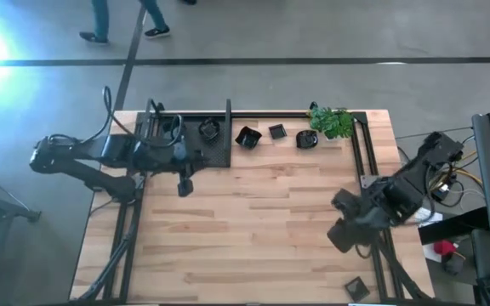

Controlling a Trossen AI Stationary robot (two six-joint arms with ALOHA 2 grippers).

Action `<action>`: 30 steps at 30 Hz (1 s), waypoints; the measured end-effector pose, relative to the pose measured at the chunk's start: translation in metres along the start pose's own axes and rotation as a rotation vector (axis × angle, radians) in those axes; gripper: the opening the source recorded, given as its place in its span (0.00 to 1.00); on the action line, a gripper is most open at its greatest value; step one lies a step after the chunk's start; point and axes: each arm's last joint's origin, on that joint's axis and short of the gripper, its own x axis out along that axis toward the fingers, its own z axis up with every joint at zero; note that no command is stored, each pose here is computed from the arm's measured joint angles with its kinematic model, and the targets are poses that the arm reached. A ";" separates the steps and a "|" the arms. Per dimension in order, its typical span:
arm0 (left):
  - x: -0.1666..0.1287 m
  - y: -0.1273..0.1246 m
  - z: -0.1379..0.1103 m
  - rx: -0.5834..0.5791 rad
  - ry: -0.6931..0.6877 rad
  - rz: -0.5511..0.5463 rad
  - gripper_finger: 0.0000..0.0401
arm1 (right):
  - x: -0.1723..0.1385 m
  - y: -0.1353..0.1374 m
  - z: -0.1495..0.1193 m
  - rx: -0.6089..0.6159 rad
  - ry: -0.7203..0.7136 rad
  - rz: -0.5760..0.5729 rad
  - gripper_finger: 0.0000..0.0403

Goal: Pick & Place Mini shaped plates
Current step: Stack the black square plate on top of the black square plates on the shelf

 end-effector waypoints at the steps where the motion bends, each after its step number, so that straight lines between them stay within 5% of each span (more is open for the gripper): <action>1: -0.001 -0.002 0.000 0.001 -0.005 -0.007 0.17 | 0.003 -0.001 -0.006 0.032 0.009 -0.013 0.17; 8: -0.005 -0.014 0.003 -0.018 -0.047 -0.067 0.17 | 0.031 0.002 -0.042 0.142 0.101 -0.136 0.17; 18: -0.008 -0.022 0.009 -0.132 -0.111 -0.116 0.17 | 0.068 0.002 -0.069 0.094 0.303 -0.336 0.17; 30: -0.009 -0.023 0.017 -0.171 -0.186 -0.137 0.17 | 0.096 0.003 -0.081 0.068 0.410 -0.246 0.17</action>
